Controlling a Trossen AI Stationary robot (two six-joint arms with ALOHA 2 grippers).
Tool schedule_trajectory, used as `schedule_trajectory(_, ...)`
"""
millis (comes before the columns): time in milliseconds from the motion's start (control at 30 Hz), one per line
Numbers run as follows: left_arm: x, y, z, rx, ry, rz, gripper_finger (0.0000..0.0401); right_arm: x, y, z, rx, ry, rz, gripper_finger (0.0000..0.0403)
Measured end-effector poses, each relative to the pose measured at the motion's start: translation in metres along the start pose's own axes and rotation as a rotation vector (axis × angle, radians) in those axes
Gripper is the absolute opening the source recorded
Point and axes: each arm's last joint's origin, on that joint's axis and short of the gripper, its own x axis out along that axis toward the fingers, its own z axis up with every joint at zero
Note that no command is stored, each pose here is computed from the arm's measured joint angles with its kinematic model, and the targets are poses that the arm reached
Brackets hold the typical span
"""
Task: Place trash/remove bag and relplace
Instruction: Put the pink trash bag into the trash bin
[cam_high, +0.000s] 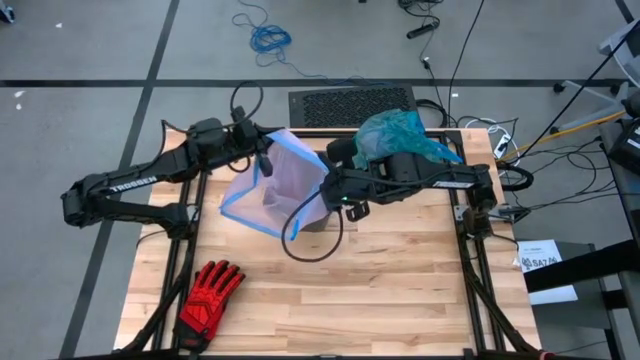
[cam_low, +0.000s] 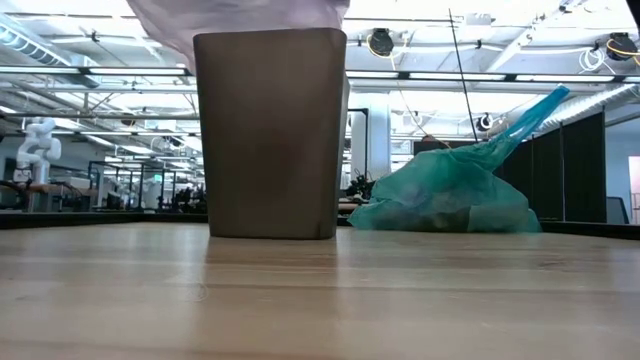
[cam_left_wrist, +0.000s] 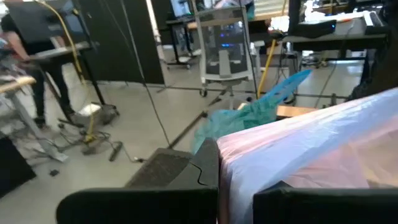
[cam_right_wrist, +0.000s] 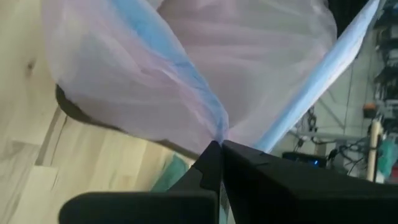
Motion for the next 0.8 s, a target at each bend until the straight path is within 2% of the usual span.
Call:
schedule_trajectory(133, 0.013, 0.006, -0.010, -0.020, 0.045, -0.016, 0.0000, 0.008, -0.009, -0.010, 0.047, 0.055, 0.024, 0.0000)
schedule_trajectory(433, 0.038, 0.020, -0.034, -0.035, 0.154, -0.002, 0.0000, 0.032, -0.040, -0.033, 0.161, 0.060, 0.139, 0.0000)
schedule_trajectory(600, 0.042, 0.026, -0.040, -0.068, 0.180, -0.020, 0.0000, 0.060, -0.053, -0.053, 0.218, 0.107, 0.216, 0.0000)
schedule_trajectory(800, 0.041, 0.027, -0.045, -0.077, 0.222, -0.044, 0.0000, 0.106, -0.051, -0.069, 0.250, 0.115, 0.315, 0.0000)
